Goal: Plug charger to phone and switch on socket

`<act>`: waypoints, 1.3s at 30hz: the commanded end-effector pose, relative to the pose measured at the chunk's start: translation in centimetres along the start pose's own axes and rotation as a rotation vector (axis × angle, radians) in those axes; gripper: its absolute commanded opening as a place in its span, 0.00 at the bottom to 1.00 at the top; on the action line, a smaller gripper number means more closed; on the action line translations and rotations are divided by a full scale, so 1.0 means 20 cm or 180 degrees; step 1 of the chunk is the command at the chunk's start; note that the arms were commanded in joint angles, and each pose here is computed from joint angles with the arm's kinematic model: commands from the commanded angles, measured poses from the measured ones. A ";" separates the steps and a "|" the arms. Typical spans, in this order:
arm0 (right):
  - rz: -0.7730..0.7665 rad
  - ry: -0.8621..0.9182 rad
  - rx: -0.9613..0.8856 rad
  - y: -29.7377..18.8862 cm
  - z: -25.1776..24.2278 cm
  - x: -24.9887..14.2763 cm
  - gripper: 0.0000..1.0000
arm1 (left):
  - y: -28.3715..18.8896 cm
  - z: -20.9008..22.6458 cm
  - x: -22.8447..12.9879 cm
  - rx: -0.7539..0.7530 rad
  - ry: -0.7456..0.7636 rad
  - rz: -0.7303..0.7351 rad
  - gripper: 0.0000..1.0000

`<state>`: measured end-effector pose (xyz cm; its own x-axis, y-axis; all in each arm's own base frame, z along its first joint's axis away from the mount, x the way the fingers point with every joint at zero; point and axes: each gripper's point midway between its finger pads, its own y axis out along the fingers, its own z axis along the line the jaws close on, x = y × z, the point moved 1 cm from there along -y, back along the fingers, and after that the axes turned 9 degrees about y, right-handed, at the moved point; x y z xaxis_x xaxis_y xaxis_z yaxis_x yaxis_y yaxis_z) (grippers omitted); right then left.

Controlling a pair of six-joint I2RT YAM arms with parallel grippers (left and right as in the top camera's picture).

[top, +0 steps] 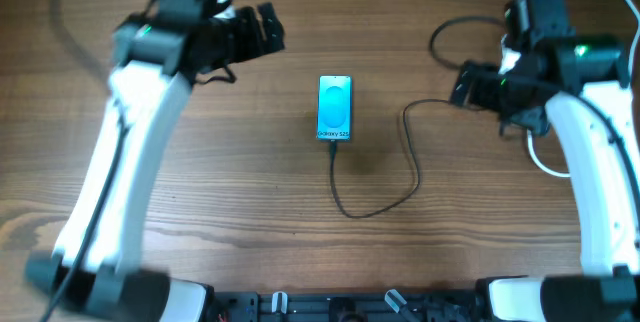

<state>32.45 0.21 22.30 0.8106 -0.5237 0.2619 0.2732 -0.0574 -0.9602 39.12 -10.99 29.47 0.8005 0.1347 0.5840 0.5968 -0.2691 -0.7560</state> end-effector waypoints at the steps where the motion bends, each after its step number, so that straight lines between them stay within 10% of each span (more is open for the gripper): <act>1: -0.0469 0.0242 -0.0361 0.02 -0.17 0.27 1.00 | -0.20 0.02 0.03 0.0134 -0.0064 -0.0314 1.00; 18: -0.0579 0.1413 -0.0827 0.52 -0.85 0.68 1.00 | -0.34 0.00 0.04 0.0067 -0.0044 -0.0513 1.00; 39: -0.0008 0.1368 -0.0430 1.11 -0.77 0.65 1.00 | -0.34 0.00 0.04 0.0067 -0.0044 -0.0513 1.00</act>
<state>41.28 -21.55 5.11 0.4935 -0.8237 0.2794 0.2049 -0.2021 -0.9577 36.11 -9.34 34.61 0.7083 0.1771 0.6834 0.7048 -0.2326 -0.6702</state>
